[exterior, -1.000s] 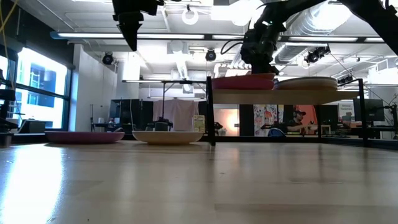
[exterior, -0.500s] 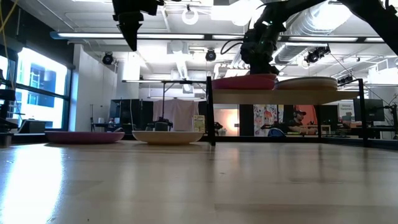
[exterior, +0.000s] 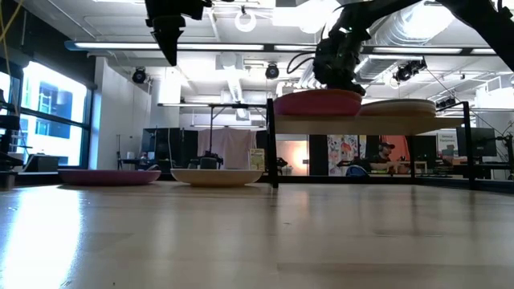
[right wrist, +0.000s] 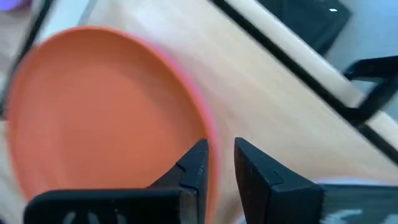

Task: Place and stack plates onto a shelf
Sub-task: Stack the purple plate on top of the orange plate on the shelf

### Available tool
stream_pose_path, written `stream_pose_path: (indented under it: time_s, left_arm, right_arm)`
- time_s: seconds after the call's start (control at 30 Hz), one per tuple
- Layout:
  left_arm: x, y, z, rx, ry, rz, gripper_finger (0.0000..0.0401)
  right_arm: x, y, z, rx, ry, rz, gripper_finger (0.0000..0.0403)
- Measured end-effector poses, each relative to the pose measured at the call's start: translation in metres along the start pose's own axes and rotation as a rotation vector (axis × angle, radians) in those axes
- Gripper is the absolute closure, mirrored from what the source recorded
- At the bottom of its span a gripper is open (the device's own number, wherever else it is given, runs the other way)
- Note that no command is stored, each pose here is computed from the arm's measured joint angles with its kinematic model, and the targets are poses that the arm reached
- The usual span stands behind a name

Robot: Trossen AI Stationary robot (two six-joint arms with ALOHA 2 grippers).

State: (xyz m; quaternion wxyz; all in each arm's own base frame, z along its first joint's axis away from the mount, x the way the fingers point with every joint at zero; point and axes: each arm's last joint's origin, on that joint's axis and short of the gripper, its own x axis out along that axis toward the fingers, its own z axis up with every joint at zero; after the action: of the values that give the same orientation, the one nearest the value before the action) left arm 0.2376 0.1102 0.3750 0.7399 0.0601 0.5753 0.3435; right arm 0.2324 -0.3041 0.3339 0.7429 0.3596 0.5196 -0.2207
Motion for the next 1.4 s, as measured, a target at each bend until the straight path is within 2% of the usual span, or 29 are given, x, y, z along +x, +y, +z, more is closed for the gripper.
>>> stream_pose_path:
  time_s: [0.23, 0.47, 0.6, 0.73, 0.97, 1.1, 1.4]
  left_arm:
    - [0.000, -0.001, 0.001, -0.028, -0.011, -0.050, 0.0266]
    - [0.003, -0.004, 0.001, -0.062, -0.011, -0.080, 0.0266]
    - [0.016, -0.009, -0.004, -0.082, 0.043, -0.152, 0.0266]
    - [0.034, -0.018, -0.009, -0.064, 0.085, -0.165, 0.0266]
    - [0.066, -0.027, -0.027, -0.210, 0.228, -0.200, 0.0266]
    - [0.084, -0.033, -0.041, -0.297, 0.326, -0.227, 0.0266]
    - [0.116, -0.053, -0.070, -0.365, 0.463, -0.224, 0.0266]
  right_arm:
    - [-0.006, 0.002, 0.000, -0.024, -0.008, -0.017, 0.0350]
    - [-0.027, 0.028, -0.001, -0.076, -0.050, 0.043, 0.0350]
    - [-0.035, 0.052, -0.003, -0.136, -0.063, 0.061, 0.0350]
    - [-0.037, 0.080, -0.008, -0.220, -0.072, 0.113, 0.0350]
    - [-0.030, 0.123, -0.017, -0.335, -0.047, 0.163, 0.0350]
    - [-0.025, 0.139, -0.022, -0.379, -0.031, 0.175, 0.0350]
    - [-0.020, 0.159, -0.030, -0.432, -0.011, 0.190, 0.0350]
